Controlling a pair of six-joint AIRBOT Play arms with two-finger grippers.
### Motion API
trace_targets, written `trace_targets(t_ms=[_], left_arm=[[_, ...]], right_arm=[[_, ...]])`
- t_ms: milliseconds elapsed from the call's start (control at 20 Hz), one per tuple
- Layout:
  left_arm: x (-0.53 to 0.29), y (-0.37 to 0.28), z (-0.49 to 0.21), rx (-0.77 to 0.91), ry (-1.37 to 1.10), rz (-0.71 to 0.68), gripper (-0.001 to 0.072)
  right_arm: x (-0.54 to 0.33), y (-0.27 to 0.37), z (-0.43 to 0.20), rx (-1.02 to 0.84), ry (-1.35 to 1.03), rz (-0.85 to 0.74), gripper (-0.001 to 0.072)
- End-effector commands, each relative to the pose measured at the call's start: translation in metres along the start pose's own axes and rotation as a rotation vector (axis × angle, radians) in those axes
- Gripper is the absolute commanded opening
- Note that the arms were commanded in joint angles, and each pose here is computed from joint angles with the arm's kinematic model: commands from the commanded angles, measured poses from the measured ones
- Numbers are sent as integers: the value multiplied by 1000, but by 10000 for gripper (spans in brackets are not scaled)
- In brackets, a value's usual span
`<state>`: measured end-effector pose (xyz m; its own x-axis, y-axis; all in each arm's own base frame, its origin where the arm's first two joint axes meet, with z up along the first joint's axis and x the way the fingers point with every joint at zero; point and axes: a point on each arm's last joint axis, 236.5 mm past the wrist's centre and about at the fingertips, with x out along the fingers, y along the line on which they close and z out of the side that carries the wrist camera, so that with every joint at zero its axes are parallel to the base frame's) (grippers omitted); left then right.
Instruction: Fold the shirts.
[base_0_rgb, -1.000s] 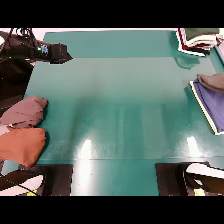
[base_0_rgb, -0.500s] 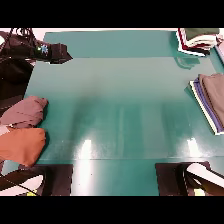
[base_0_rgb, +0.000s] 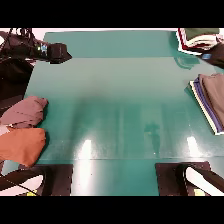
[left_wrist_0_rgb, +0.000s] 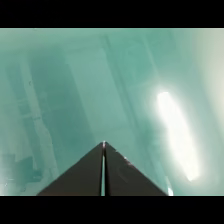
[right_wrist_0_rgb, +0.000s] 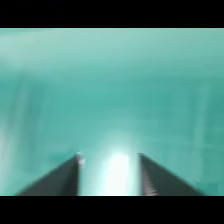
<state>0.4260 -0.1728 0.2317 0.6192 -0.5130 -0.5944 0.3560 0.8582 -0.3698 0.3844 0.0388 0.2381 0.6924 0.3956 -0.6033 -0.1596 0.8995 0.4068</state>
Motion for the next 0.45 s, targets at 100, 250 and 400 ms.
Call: trace_targets(t_ms=[100,250,400], left_arm=[[0,0,0,-1,0,0,31],[0,0,0,-1,0,0,30],[0,0,0,-1,-1,0,30]], right_arm=[[36,119,-41,-189,120,239,17],[44,142,-55,-223,155,286,17],[44,148,-58,-232,163,298,17]])
